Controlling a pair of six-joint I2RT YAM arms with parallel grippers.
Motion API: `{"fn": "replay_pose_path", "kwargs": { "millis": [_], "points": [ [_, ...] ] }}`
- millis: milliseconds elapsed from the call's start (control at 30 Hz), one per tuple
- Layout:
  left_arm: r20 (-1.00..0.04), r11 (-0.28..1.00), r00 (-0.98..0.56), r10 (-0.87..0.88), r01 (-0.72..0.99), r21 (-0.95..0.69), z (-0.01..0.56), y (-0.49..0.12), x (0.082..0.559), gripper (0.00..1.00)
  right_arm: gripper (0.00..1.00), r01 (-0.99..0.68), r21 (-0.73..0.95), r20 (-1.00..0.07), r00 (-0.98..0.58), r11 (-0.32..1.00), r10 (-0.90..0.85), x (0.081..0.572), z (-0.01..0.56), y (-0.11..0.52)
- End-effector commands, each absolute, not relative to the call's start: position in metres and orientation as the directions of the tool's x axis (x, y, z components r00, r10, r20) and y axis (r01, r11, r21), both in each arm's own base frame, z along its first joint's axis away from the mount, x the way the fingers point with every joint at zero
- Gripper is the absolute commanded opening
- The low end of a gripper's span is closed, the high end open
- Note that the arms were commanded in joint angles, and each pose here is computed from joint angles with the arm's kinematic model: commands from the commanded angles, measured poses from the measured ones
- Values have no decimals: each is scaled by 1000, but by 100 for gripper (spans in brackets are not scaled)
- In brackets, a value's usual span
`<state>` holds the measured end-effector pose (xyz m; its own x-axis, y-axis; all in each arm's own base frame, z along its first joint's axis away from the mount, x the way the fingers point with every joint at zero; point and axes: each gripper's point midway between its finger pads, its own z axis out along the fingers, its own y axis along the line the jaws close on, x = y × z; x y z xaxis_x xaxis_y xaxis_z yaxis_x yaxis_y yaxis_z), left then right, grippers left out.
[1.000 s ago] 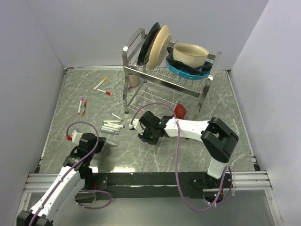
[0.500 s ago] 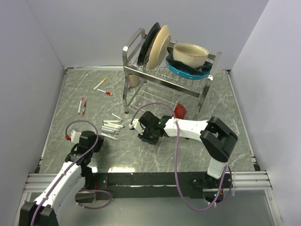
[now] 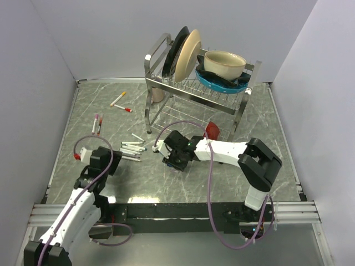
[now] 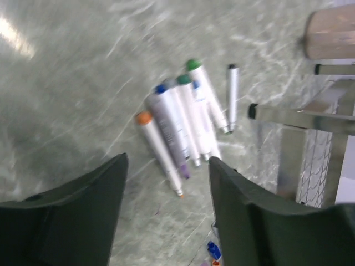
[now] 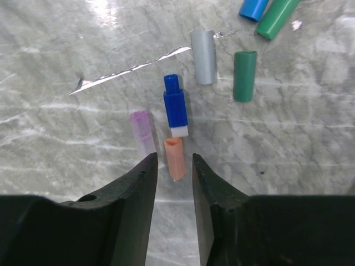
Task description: Open the pen caps
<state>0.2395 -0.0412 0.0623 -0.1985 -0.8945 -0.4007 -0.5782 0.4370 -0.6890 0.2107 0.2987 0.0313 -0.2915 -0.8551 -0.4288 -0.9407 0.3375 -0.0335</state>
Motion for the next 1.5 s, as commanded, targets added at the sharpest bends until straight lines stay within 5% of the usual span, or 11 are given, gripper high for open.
{"fn": "replay_pose_path", "kwargs": {
  "millis": [0, 433, 533, 733, 933, 1467],
  "points": [
    [-495, 520, -196, -846, -508, -687, 105, -29, 264, 71, 40, -955, -84, -549, -193, 284, -813, 219, 86, 309],
    [-695, 790, -399, -598, -439, -428, 145, 51, 361, 86, 40, -990, -53, -637, -65, 127, -768, 188, 128, 309],
    [-692, 839, -497, -524, -439, -321, 130, 64, 383, 79, 40, -990, -63, -657, -51, 122, -752, 186, 137, 309],
    [-662, 883, -601, -448, -414, -222, 112, 76, 412, 47, 40, -992, -63, -662, -39, 108, -749, 182, 140, 311],
    [-615, 899, -670, -417, -402, -172, 87, 80, 422, 35, 40, -993, -69, -660, -23, 92, -751, 178, 139, 313],
    [-528, 912, -766, -368, -407, -45, 42, 88, 436, 36, 40, -994, -69, -631, -24, 87, -776, 178, 126, 314]
  ]
}}
